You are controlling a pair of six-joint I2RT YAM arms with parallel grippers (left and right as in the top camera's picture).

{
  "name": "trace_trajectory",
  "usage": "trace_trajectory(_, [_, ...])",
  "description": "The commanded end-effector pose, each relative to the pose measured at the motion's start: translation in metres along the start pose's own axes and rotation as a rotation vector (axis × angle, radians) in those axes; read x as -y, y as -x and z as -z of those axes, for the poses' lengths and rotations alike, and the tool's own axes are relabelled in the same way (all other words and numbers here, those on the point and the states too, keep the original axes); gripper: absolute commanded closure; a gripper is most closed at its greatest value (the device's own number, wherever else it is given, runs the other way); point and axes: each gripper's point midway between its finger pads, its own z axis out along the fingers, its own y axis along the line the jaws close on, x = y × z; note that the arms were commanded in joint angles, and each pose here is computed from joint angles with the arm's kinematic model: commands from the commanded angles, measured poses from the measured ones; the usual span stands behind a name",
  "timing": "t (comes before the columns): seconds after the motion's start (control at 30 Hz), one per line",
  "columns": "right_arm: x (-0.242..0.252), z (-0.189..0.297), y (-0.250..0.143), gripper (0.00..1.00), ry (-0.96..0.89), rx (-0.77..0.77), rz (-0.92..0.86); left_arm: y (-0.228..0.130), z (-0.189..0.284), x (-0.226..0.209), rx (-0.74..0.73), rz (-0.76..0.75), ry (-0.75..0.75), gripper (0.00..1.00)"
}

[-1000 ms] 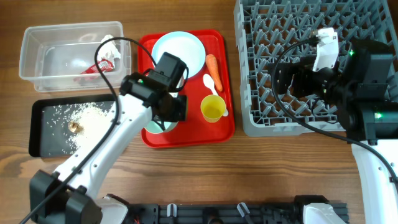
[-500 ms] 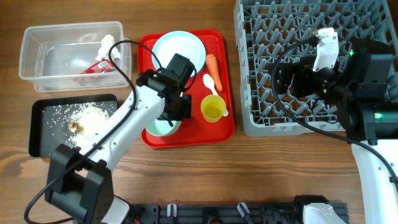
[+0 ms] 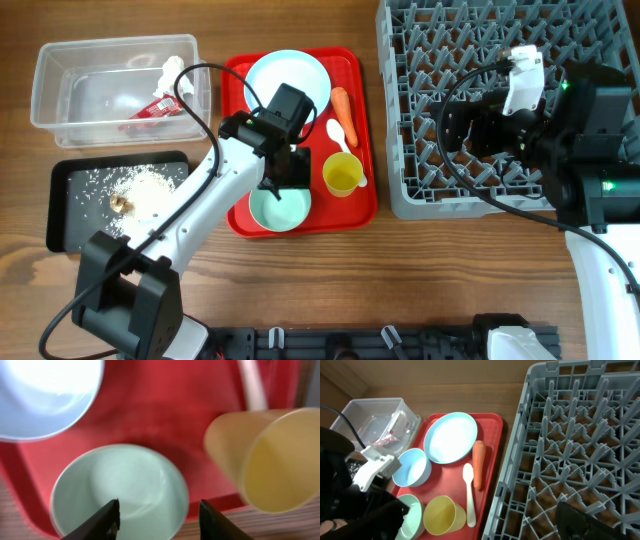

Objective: Sort waste into correct bins and load items into the dishwasher rack
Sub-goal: 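Grasp the yellow cup with left gripper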

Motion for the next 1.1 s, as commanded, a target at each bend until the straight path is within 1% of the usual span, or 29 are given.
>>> trace_trajectory(0.0, [0.000, 0.003, 0.009, 0.01, -0.007, 0.019, 0.004, 0.008, -0.002, 0.027, 0.018, -0.023, -0.133, 0.44])
trace_trajectory(0.03, [0.000, 0.003, 0.009, 0.00, -0.008, 0.018, 0.003, 0.014, -0.002, 0.030, 0.043, -0.027, -0.145, 0.40])
trace_trajectory(0.17, [0.000, 0.003, 0.008, 0.00, -0.008, 0.014, 0.001, 0.039, -0.006, 0.042, 0.133, -0.038, -0.185, 0.39])
trace_trajectory(0.23, [0.000, 0.003, 0.007, 0.00, -0.008, 0.012, 0.000, 0.047, -0.017, 0.045, 0.146, -0.065, -0.190, 0.39])
trace_trajectory(0.33, [0.000, 0.003, 0.007, 0.00, -0.008, 0.010, -0.001, 0.044, -0.034, 0.049, 0.111, -0.115, -0.204, 0.41])
trace_trajectory(0.43, [0.000, 0.003, 0.008, 0.00, -0.008, 0.014, 0.001, 0.038, -0.037, 0.051, 0.087, -0.153, -0.216, 0.43])
trace_trajectory(0.53, [0.000, 0.003, 0.009, 0.00, -0.008, 0.019, 0.004, 0.038, -0.037, 0.051, 0.093, -0.195, -0.207, 0.46])
trace_trajectory(0.6, [0.000, 0.003, 0.009, 0.00, -0.008, 0.020, 0.004, 0.039, -0.039, 0.050, 0.097, -0.200, -0.199, 0.51])
trace_trajectory(0.63, [0.000, 0.003, 0.009, 0.00, -0.008, 0.020, 0.004, 0.039, -0.039, 0.049, 0.097, -0.199, -0.195, 0.60])
trace_trajectory(0.67, [0.000, 0.003, 0.009, 0.00, -0.008, 0.020, 0.004, 0.039, -0.041, 0.049, 0.094, -0.199, -0.191, 0.68])
trace_trajectory(0.73, [0.000, 0.003, 0.009, 0.00, -0.008, 0.019, 0.003, 0.039, -0.045, 0.048, 0.087, -0.198, -0.189, 0.80])
trace_trajectory(0.83, [0.000, 0.003, 0.009, 0.00, -0.008, 0.019, 0.004, 0.037, -0.047, 0.048, 0.078, -0.197, -0.187, 0.86])
trace_trajectory(1.0, [0.000, 0.003, 0.009, 0.00, -0.008, 0.019, 0.004, 0.031, -0.048, 0.049, 0.056, -0.203, -0.187, 0.84])
trace_trajectory(1.07, [0.000, 0.003, 0.009, 0.00, -0.008, 0.019, 0.004, 0.028, -0.048, 0.051, 0.049, -0.208, -0.186, 0.84])
